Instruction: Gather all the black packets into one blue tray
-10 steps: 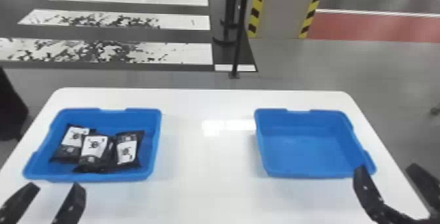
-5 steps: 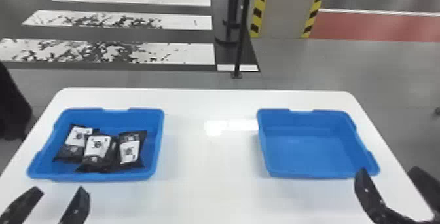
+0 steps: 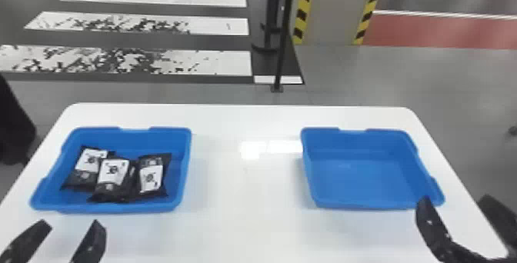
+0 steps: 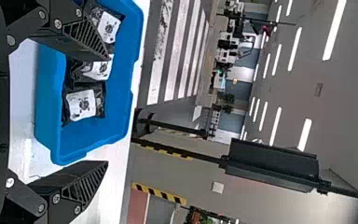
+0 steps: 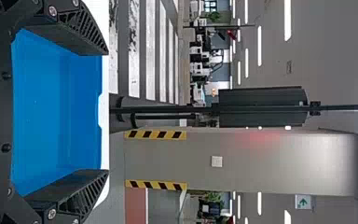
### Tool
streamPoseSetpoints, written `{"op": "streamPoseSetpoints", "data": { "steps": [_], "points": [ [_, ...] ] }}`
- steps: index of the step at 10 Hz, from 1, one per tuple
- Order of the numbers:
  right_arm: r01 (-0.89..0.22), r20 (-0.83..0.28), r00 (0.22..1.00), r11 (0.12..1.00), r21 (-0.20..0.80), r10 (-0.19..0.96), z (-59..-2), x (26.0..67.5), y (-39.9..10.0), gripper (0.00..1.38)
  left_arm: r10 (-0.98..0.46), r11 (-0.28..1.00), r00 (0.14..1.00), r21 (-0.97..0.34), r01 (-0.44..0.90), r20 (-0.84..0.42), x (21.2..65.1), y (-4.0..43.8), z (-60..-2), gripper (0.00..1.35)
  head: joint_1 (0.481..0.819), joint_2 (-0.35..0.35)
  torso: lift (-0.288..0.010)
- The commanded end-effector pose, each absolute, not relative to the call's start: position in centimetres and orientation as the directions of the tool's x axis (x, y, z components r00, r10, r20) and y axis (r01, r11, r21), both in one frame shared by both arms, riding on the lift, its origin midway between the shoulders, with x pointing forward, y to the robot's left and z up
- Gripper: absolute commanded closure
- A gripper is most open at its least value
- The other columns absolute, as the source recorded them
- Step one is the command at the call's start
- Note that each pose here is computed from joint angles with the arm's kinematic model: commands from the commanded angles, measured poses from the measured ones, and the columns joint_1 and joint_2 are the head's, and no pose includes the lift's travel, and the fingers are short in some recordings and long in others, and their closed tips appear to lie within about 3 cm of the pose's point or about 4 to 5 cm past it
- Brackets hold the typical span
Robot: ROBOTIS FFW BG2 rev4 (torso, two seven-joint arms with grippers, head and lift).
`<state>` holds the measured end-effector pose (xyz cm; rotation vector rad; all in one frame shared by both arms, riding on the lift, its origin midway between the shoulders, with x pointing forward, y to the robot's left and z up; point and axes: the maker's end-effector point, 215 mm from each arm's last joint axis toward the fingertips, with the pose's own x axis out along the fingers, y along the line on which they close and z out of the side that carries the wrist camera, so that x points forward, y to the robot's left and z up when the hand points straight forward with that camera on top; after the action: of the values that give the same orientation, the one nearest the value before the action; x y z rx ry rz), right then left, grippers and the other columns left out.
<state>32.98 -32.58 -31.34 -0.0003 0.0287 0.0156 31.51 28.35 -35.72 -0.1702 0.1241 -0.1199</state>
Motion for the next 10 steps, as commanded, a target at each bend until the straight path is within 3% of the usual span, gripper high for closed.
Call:
{"op": "streamPoseSetpoints", "data": {
  "steps": [1, 10],
  "points": [
    [-0.015, -0.027, 1.000, 1.000, 0.001, 0.015, -31.30, 32.95, -32.59, 0.12, -0.129, 0.977, 0.985, -0.182, 0.107, -0.116, 31.55, 28.25, -35.86, 0.26, 0.695, -0.077, -0.110],
    [-0.017, -0.021, 1.000, 1.000, 0.005, 0.017, -30.80, 33.02, -32.46, 0.12, -0.136, 0.975, 0.984, -0.192, 0.112, -0.114, 31.82, 27.84, -35.86, 0.26, 0.695, -0.088, -0.110]
  ]
}}
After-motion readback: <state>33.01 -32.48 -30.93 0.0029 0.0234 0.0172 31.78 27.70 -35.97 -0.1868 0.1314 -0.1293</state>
